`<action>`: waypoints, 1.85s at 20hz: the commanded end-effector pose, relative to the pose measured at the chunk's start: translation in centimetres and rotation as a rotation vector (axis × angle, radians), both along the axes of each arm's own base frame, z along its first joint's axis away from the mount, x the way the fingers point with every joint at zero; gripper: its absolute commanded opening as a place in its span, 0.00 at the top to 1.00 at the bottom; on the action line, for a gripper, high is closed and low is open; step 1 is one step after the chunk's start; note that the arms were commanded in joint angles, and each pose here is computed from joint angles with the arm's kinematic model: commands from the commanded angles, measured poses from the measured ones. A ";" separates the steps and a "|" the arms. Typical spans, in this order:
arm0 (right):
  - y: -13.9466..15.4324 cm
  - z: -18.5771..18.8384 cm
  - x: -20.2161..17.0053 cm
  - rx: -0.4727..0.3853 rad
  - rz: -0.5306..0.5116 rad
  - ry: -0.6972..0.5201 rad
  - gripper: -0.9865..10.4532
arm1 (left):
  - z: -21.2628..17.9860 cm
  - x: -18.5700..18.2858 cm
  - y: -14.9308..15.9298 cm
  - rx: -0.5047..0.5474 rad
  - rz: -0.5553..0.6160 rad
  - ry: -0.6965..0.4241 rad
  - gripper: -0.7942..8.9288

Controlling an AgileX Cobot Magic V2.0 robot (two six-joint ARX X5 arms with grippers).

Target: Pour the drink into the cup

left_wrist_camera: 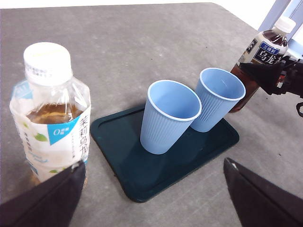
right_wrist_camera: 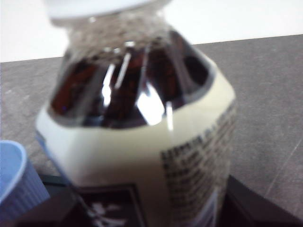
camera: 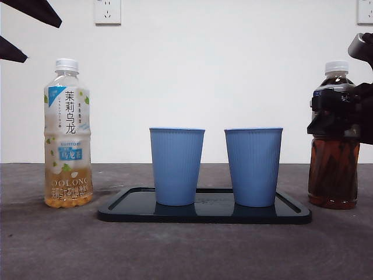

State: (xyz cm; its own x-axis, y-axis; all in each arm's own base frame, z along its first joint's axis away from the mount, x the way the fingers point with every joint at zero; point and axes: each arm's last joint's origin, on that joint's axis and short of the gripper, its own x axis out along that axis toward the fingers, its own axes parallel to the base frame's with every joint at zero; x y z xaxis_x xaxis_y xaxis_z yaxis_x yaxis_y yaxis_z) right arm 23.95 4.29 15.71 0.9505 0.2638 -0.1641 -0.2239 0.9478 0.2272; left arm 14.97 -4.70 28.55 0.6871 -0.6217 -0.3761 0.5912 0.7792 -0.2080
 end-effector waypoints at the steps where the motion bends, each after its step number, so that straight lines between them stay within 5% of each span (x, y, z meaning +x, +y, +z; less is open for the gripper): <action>1: 0.1 0.0 0.1 -0.006 0.005 -0.019 0.77 | 0.7 0.1 -0.1 -0.006 -0.009 -0.024 0.44; 11: 0.4 5.4 -0.5 -0.100 0.011 0.104 0.77 | 0.7 0.1 -0.1 -0.004 -0.009 -0.025 0.44; 17: 2.8 11.9 -1.6 -0.428 0.108 0.402 0.77 | 0.6 0.1 -0.1 0.002 -0.011 -0.022 0.44; 23: 6.0 13.5 -2.3 -0.809 0.160 0.581 0.77 | 0.6 0.1 -0.1 0.005 -0.013 -0.025 0.44; 37: 11.3 11.1 -0.4 -1.474 0.090 0.622 0.77 | 0.6 0.1 -0.1 -0.006 -0.008 -0.016 0.44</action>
State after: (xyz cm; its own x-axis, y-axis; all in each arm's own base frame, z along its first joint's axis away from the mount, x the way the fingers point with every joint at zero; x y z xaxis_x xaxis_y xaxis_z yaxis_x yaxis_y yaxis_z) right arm 23.32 15.05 25.99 0.6001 -0.4141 -0.6844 -0.5268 0.4393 -0.7277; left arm 14.98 -4.70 28.51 0.6857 -0.6217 -0.3785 0.5910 0.7791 -0.2090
